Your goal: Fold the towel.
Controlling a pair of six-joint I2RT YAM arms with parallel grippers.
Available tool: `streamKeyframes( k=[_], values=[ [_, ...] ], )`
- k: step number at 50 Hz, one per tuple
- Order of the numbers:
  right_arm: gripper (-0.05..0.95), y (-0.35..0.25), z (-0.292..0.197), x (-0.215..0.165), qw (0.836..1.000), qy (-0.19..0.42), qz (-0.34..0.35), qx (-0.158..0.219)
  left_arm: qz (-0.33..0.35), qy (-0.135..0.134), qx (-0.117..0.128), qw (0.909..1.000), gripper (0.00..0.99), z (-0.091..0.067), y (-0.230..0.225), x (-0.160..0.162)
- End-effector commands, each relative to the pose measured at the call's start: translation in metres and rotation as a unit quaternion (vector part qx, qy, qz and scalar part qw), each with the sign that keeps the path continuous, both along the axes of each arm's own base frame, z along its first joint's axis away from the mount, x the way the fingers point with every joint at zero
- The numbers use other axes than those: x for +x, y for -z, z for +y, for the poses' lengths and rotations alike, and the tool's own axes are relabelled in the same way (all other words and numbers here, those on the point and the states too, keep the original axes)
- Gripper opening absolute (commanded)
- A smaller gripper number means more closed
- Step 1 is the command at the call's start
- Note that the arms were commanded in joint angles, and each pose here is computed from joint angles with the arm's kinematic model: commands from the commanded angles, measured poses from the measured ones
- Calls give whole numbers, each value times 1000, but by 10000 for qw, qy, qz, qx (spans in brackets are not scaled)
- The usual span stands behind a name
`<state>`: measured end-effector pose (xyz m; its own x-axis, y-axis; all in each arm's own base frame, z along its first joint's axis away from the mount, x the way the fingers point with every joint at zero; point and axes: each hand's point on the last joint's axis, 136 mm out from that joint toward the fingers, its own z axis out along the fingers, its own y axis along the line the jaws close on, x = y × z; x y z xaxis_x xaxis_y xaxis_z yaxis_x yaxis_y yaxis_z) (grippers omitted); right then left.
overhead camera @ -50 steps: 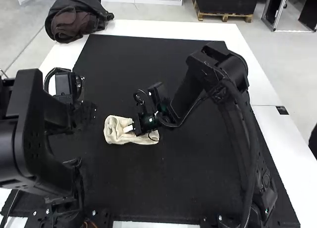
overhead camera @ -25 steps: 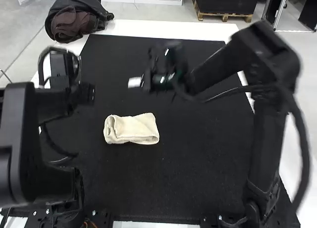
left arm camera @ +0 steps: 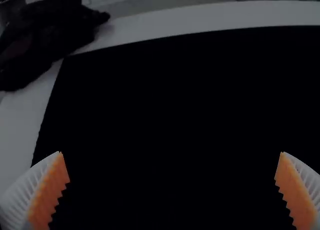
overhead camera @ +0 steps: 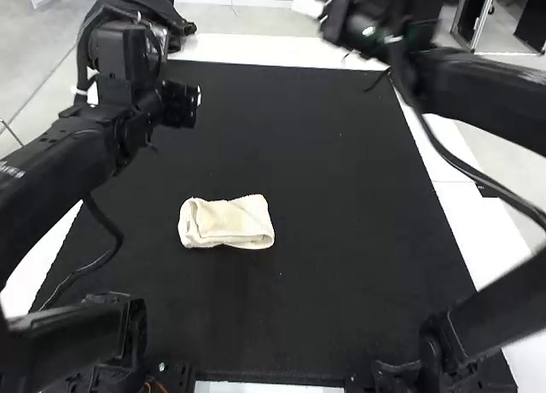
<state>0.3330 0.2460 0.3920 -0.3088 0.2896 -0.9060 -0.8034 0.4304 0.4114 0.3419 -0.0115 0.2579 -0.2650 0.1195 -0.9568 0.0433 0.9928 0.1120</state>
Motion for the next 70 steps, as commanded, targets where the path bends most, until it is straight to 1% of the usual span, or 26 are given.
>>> streamKeyframes(
  k=[1, 11, 14, 19, 21, 22, 24, 29, 35, 40, 44, 46, 49, 52, 53, 56, 57, 58, 60, 61, 63, 65, 66, 67, 69, 70],
  values=[
    [-20, -34, -38, -17, 9984, 395, -304, 249, -431, -110, -124, 9989, 967, 3, -37, -7],
    [-20, -70, -95, -55, 9901, 993, -842, 518, -919, -96, -152, 9956, 966, 4, -69, -30],
    [-20, -69, -106, -71, 9897, 977, -896, 542, -1071, -88, -171, 9941, 966, 5, -79, -41],
    [-20, -64, -118, -95, 9879, 1053, -940, 651, -1257, -22, -325, 9915, 964, 6, -90, -59],
    [-20, -65, -122, -106, 9863, 1094, -1025, 690, -1333, -22, -343, 9905, 961, 7, -93, -67],
    [-20, -66, -124, -115, 9847, 1127, -1124, 715, -1421, 13, -402, 9890, 959, 6, -97, -73],
    [-20, -68, -128, -127, 9820, 1184, -1280, 723, -1585, 61, -440, 9864, 956, 4, -104, -82],
    [-20, -68, -133, -161, 9754, 1264, -1612, 810, -1995, 177, -466, 9786, 954, 1, -116, -106],
    [-20, -65, -134, -201, 9671, 1282, -2013, 878, -2310, 176, -464, 9717, 949, 2, -117, -126],
    [-20, -61, -133, -230, 9614, 1226, -2255, 988, -2528, 207, -548, 9657, 951, 2, -113, -143],
    [-20, -63, -135, -251, 9538, 1279, -2501, 1067, -2734, 218, -562, 9600, 949, 2, -111, -156],
    [-20, -64, -137, -258, 9505, 1330, -2580, 1106, -2800, 207, -582, 9580, 951, 2, -109, -160],
    [-20, -66, -141, -266, 9432, 1475, -2732, 1178, -3033, 214, -611, 9507, 952, 3, -117, -171],
    [-20, -68, -146, -263, 9385, 1710, -2778, 1130, -3192, 124, -609, 9456, 954, 6, -122, -177],
    [-20, -70, -150, -261, 9347, 1867, -2800, 1147, -3232, 58, -610, 9443, 954, 9, -124, -178],
    [-16, -76, -162, -258, 9200, 2294, -2952, 1176, -3300, 30, -568, 9423, 956, 10, -127, -179],
    [2, -78, -165, -257, 9152, 2413, -3006, 1174, -3351, 31, -546, 9406, 956, 10, -129, -180],
    [48, -79, -169, -256, 9107, 2526, -3053, 1166, -3360, 22, -523, 9404, 954, 10, -130, -180],
    [230, -80, -173, -254, 9026, 2704, -3166, 1091, -3397, 21, -485, 9393, 954, 10, -131, -181],
    [384, -80, -173, -254, 8975, 2786, -3281, 964, -3436, 14, -371, 9384, 956, 10, -132, -181],
    [639, -76, -175, -249, 8883, 2964, -3434, 715, -3555, 3, -126, 9346, 956, 10, -137, -182],
    [852, -70, -175, -242, 8814, 3101, -3538, 420, -3685, 6, 1, 9296, 954, 9, -138, -182],
    [890, -66, -175, -238, 8787, 3149, -3574, 298, -3736, -5, 92, 9275, 954, 9, -139, -181],
    [907, -62, -176, -234, 8745, 3216, -3628, 144, -3779, -18, 194, 9256, 954, 9, -139, -180],
    [911, -51, -178, -222, 8590, 3425, -3792, -311, -3870, -92, 346, 9214, 957, 11, -137, -178],
    [911, -44, -180, -214, 8509, 3549, -3839, -513, -3904, -118, 370, 9198, 957, 12, -135, -176]
  ],
)
